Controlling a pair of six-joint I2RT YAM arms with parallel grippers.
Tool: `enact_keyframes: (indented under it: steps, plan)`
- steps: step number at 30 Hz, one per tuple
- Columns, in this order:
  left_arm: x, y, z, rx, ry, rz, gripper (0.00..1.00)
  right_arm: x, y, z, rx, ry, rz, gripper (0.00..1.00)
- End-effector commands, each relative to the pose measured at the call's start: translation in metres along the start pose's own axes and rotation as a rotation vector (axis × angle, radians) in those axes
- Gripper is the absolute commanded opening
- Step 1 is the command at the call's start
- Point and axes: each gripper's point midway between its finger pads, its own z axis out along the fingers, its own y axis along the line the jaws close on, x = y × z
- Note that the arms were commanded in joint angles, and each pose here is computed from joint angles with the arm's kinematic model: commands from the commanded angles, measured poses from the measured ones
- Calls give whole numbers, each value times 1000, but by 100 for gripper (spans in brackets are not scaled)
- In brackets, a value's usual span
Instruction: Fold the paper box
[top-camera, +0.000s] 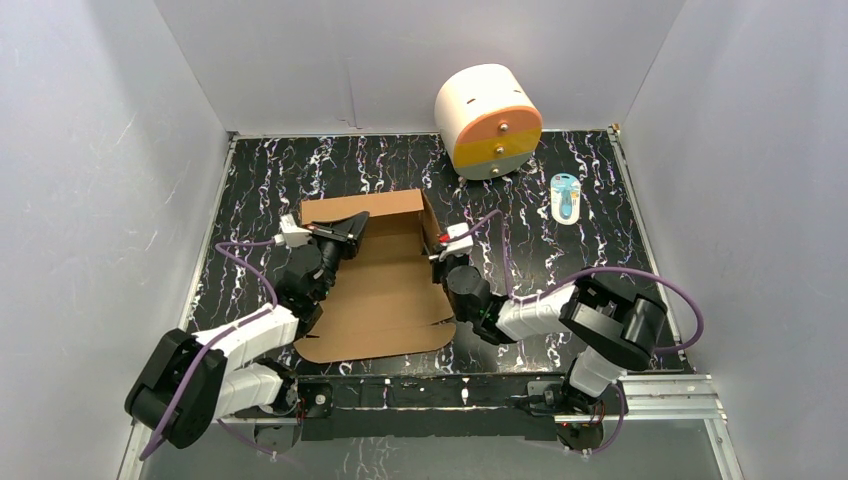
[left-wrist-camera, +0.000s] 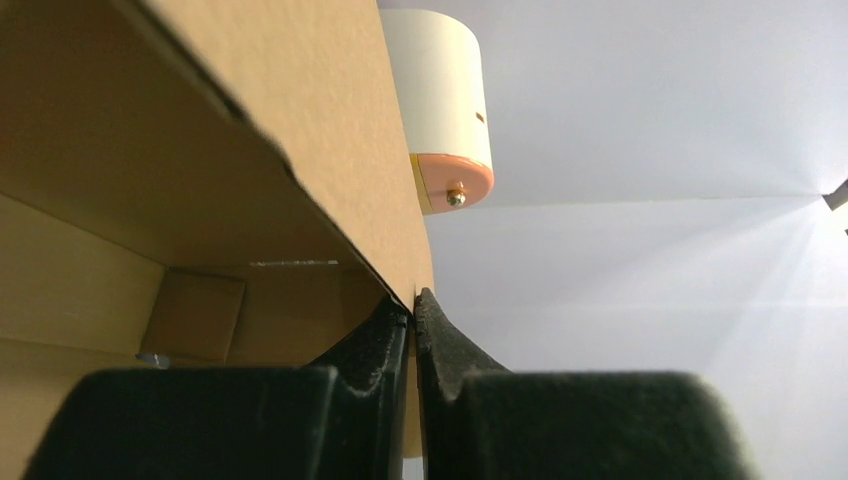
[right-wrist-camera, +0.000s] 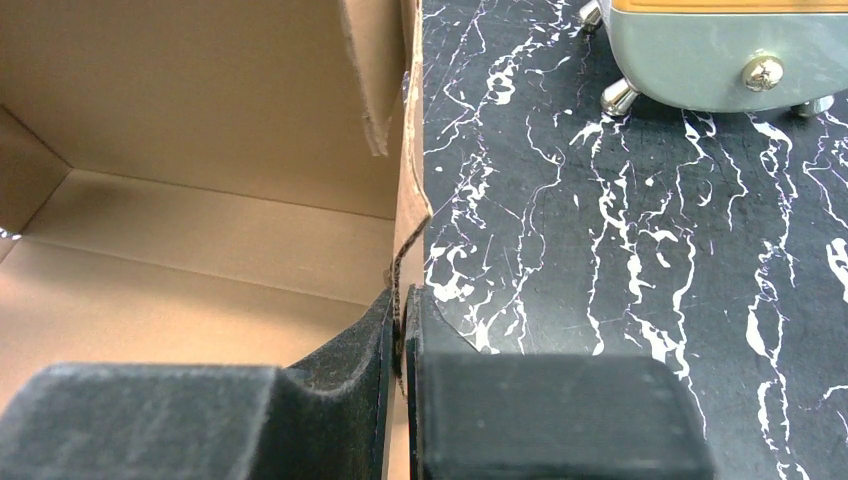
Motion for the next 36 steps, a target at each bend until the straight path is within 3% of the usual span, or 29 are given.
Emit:
enact_keyframes:
  steps: [1,13,25,36]
  plan:
    - [13,-11,-7,42,32,9,2,-33,16,12,2,-78,85,14]
    - [18,11,-12,-7,29,42,1,-18,25,10,-62,-47,53,18]
    - [10,61,-21,-144,-4,121,1,-16,22,1,-113,-63,-4,27]
    - [5,70,-23,-180,-24,168,2,-32,22,-14,-196,-61,-73,50]
